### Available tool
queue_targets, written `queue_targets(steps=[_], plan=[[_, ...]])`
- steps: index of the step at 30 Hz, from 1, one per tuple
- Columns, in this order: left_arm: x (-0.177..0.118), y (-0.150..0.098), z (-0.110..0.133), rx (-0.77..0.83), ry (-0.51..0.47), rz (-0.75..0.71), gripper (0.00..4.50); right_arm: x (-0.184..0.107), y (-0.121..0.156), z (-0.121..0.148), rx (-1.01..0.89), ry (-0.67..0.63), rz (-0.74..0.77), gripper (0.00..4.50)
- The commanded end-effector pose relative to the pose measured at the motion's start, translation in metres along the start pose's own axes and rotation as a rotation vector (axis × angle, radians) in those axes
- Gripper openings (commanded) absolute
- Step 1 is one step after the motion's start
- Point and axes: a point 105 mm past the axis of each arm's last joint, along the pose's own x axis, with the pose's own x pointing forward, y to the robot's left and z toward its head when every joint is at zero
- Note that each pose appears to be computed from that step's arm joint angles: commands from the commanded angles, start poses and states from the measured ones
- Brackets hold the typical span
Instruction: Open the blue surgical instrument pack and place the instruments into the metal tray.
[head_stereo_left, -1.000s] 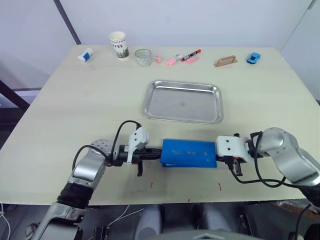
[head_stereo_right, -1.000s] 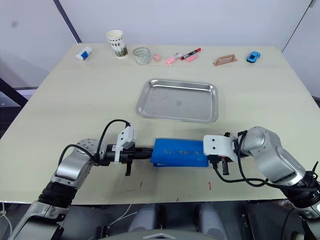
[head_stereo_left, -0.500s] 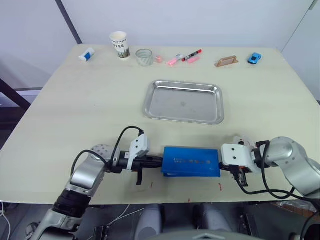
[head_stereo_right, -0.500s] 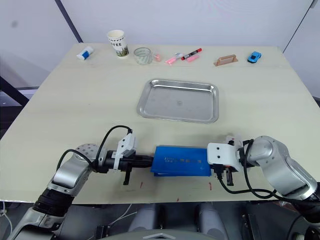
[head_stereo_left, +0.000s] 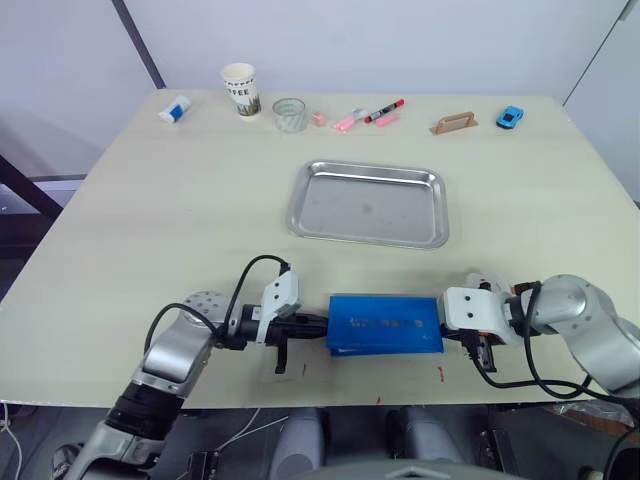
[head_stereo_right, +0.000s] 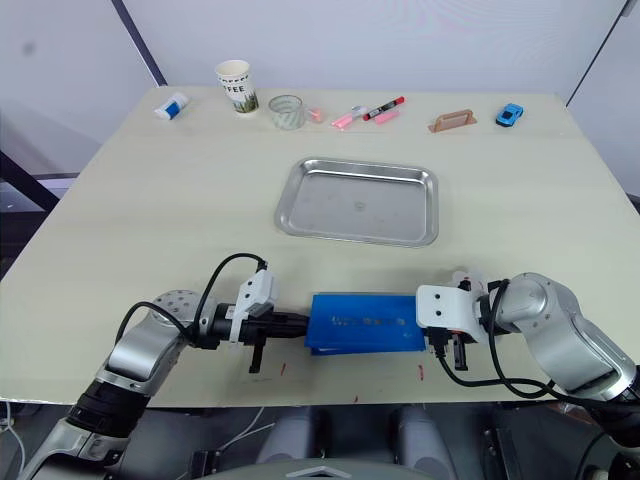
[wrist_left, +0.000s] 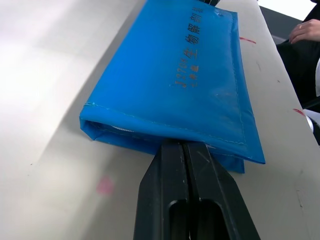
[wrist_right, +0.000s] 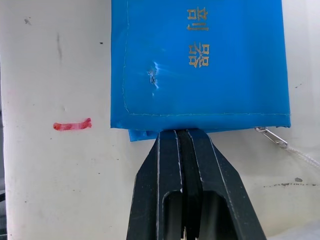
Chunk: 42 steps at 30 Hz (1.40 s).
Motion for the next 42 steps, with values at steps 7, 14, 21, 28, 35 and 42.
queue_targets(steps=[7, 14, 21, 28, 35, 42], plan=[[-0.006, 0.003, 0.001, -0.018, -0.088, 0.037, 0.55, -0.008, -0.005, 0.009, 0.015, -0.054, -0.015, 1.00], [-0.055, 0.007, -0.012, -0.066, -0.074, 0.111, 3.12, -0.044, 0.003, 0.006, 0.062, -0.101, -0.039, 3.97], [-0.094, 0.000, -0.008, -0.103, -0.143, 0.134, 4.44, -0.074, 0.019, -0.007, 0.107, -0.224, -0.106, 4.50], [-0.118, -0.013, 0.014, -0.039, -0.313, 0.071, 4.44, -0.080, 0.052, 0.000, 0.149, -0.404, -0.150, 4.50], [-0.119, -0.017, 0.033, 0.015, -0.312, -0.062, 4.44, -0.044, 0.050, 0.021, 0.062, -0.453, -0.211, 4.50], [-0.103, -0.021, 0.039, 0.055, -0.295, -0.117, 4.44, -0.014, 0.035, 0.023, -0.050, -0.473, -0.265, 4.50]])
